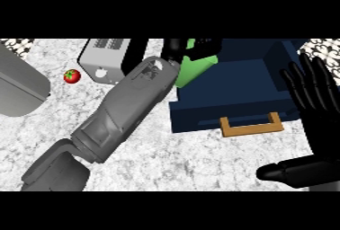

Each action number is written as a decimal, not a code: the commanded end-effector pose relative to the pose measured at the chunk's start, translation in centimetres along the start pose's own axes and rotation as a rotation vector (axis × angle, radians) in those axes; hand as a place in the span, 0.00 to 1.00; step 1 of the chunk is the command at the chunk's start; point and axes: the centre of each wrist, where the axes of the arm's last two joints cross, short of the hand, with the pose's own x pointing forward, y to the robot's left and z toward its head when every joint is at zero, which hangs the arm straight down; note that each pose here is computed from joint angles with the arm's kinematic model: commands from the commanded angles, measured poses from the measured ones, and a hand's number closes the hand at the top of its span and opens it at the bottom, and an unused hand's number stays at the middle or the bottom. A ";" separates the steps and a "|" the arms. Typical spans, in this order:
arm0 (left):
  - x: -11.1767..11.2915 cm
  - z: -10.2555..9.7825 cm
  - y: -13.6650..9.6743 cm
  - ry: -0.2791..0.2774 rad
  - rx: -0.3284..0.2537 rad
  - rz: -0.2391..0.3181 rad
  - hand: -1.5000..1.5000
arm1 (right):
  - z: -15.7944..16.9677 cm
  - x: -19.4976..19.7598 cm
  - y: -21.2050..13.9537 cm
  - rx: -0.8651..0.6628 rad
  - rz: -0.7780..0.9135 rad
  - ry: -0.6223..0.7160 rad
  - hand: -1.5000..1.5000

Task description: Pick up the cup, place it into the drawer and close the drawer

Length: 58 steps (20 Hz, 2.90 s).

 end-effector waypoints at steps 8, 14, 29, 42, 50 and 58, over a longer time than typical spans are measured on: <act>-1.1 1.5 -1.2 -0.003 0.016 -0.012 0.00 | 0.4 -0.4 0.4 0.031 -0.045 -0.035 0.00; 1.2 0.8 -1.7 -0.083 0.017 0.147 0.00 | -0.3 0.6 -0.8 0.019 -0.091 -0.029 0.00; 1.7 1.2 5.0 -0.111 0.126 0.363 0.00 | 1.8 3.7 -3.2 0.207 0.164 0.040 1.00; -2.8 12.9 15.5 -0.030 0.204 0.392 0.00 | 2.3 -0.3 -0.1 0.228 0.351 0.178 1.00; -3.7 16.9 19.9 -0.011 0.217 0.399 0.00 | 1.9 -2.6 -0.2 0.432 0.707 0.152 1.00; -6.7 22.2 23.1 -0.014 0.228 0.410 0.00 | -0.4 -9.2 1.2 0.468 0.878 0.194 1.00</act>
